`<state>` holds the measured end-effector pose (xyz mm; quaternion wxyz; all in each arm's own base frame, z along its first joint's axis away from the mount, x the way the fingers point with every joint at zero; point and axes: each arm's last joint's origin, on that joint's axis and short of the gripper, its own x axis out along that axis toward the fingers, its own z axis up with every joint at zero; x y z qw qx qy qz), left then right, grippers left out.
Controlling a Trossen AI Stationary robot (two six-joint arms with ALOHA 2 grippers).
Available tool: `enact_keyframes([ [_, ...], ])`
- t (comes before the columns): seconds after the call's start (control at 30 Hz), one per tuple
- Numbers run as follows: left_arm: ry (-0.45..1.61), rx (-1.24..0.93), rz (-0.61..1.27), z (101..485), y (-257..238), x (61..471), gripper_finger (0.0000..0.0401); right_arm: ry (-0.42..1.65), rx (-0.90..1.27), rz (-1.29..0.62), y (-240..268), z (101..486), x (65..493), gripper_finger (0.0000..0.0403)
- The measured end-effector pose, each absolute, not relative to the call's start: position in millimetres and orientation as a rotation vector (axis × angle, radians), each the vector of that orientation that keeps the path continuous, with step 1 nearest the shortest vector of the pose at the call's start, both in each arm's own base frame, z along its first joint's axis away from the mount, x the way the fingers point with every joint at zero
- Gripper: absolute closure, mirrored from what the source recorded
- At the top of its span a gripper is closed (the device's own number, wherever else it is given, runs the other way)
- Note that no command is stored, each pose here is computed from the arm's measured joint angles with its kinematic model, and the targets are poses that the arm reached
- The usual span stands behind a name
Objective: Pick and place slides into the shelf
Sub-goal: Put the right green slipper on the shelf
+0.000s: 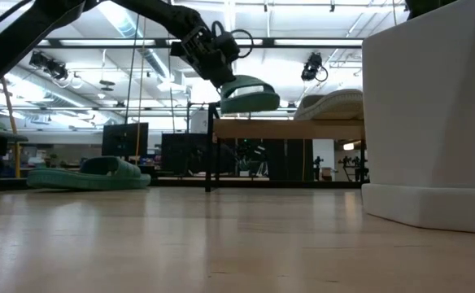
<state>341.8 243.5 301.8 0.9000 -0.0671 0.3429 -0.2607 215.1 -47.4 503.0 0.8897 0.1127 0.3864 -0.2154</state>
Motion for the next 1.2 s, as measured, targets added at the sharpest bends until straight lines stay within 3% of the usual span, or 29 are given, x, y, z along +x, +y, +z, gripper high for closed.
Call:
enact_keyframes([
  [0.27,0.654,-0.06,-0.509,325,253,336,0.0392,0.802,0.235,-0.448,-47,503,215,0.021],
  [0.8,0.552,0.031,-0.425,330,286,323,0.0392,0.799,0.261,-0.459,-48,503,216,0.021],
  [1.2,0.61,-0.082,-0.444,285,304,335,0.0392,0.805,0.302,-0.465,-48,500,221,0.021],
])
